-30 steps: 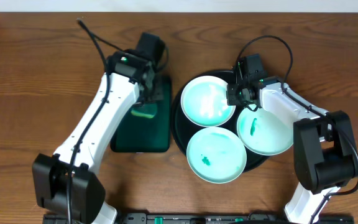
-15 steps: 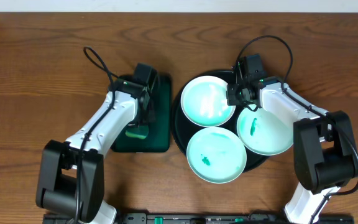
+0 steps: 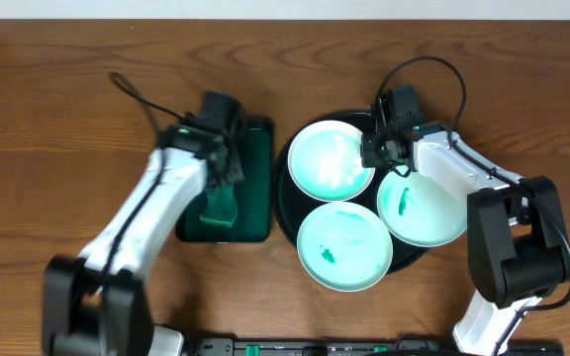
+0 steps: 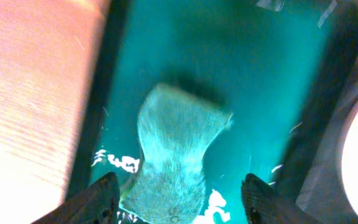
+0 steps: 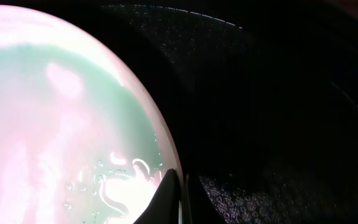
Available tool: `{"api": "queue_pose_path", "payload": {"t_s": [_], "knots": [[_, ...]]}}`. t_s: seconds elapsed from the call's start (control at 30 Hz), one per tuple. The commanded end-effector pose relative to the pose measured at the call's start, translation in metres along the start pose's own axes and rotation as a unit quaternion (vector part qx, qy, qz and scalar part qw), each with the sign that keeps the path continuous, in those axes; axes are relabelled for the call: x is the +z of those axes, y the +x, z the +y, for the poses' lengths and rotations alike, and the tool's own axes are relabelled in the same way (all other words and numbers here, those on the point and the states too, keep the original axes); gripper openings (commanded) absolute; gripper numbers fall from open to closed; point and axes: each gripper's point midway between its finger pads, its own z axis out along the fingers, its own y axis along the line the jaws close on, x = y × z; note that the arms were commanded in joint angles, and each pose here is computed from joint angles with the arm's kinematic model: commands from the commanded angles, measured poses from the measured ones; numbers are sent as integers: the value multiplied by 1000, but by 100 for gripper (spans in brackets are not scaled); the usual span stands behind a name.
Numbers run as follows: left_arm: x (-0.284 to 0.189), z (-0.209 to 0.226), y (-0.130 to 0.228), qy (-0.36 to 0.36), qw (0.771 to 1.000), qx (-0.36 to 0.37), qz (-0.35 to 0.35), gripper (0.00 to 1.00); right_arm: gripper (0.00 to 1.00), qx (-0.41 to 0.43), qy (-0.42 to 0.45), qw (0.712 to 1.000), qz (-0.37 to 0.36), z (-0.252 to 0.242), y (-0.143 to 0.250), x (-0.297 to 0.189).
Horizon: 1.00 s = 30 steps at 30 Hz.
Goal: Clean dirty plates on tray and stack at the side
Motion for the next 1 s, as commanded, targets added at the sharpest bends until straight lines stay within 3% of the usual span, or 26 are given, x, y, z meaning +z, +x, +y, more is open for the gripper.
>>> {"api": "queue_pose_path", "payload": {"t_s": [0.0,0.2,0.27,0.4,0.5,0.6,0.67,0.97], "knots": [[-52,22,-42,28,992,-84,-86,66,2,-7,-14,1000,6,10,5,1],[-82,82,-57,11,978,-163,-128,67,2,-7,-14,1000,6,11,5,1],[-82,93,-55,1,977,-176,-123,77,3,-7,-14,1000,6,10,5,1],[-79,105,-52,-10,975,-190,-114,78,5,-7,-14,1000,6,10,5,1],[-79,105,-52,-11,975,-190,-113,79,10,-7,-14,1000,6,10,5,1],[-79,105,-52,-11,975,-190,-113,79,29,-7,-14,1000,6,11,5,1],[-79,105,-52,-11,975,-190,-113,79,35,-7,-14,1000,6,10,5,1],[-79,105,-52,-11,975,-190,-113,79,38,-6,-14,1000,7,10,6,1]]}}
